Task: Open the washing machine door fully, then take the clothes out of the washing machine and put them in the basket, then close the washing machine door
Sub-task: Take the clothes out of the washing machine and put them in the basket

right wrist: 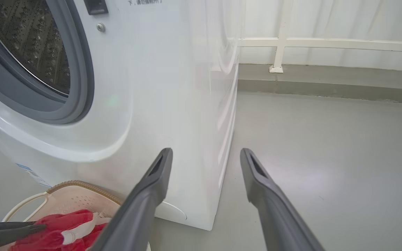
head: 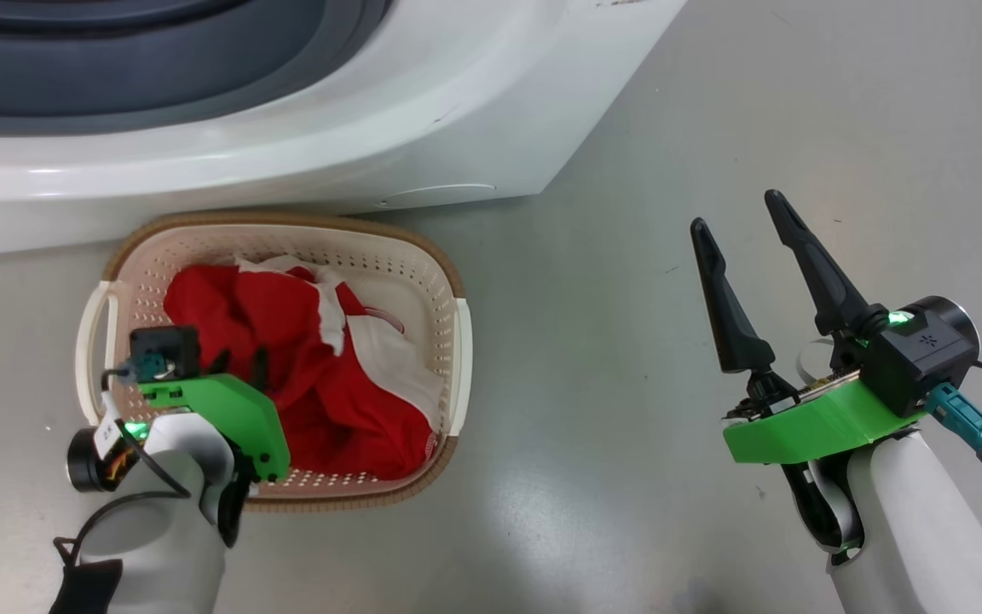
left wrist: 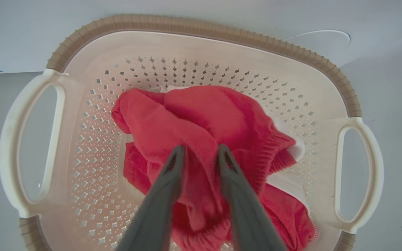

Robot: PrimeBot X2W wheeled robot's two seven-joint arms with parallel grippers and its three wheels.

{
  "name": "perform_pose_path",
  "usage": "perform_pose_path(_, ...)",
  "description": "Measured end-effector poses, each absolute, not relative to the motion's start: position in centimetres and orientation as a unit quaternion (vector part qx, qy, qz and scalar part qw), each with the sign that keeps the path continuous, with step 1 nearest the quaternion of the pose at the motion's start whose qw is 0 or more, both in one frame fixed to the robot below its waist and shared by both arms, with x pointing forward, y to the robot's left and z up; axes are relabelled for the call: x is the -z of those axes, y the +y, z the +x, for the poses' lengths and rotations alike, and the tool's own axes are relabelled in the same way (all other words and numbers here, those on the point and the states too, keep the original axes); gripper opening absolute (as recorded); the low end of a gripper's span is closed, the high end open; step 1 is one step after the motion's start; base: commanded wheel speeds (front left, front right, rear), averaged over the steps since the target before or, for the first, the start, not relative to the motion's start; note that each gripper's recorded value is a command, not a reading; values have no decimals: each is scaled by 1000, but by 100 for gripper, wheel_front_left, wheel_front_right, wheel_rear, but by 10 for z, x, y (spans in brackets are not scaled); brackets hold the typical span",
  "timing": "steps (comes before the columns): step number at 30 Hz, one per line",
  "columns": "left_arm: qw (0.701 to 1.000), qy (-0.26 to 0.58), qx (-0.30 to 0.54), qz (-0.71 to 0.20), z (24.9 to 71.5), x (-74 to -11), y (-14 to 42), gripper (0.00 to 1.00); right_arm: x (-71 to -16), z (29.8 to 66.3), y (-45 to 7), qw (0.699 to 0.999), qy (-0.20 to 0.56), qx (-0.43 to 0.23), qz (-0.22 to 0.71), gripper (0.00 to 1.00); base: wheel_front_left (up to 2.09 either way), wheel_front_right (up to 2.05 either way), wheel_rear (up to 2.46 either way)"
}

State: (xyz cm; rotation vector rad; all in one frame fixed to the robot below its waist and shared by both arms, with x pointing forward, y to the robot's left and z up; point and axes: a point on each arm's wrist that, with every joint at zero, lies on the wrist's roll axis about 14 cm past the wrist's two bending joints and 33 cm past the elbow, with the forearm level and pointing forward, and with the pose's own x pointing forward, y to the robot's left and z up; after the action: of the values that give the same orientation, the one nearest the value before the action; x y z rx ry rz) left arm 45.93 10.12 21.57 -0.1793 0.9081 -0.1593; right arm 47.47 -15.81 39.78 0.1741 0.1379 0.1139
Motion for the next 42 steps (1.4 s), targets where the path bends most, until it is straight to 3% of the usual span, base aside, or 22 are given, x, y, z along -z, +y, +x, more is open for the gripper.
perform_pose_path(8, 900, 420, 73, -92, 461, -226, 101, 100, -403, 476, -153, 992, 63, -63, 90, 100, 0, 0, 0)
perform_pose_path(16, 928, 346, 90, -104, 482, -266, 95, 100, -419, 477, -145, 992, 46, -75, 93, 100, 0, 0, 0)
perform_pose_path(22, 953, 260, 85, -131, 505, -315, 98, 100, -435, 477, -139, 992, 28, -83, 95, 100, 0, 0, 0)
perform_pose_path(42, 991, 26, 49, -125, 479, -462, 143, 100, -481, 448, -145, 993, -14, -76, 84, 100, 0, 0, 0)
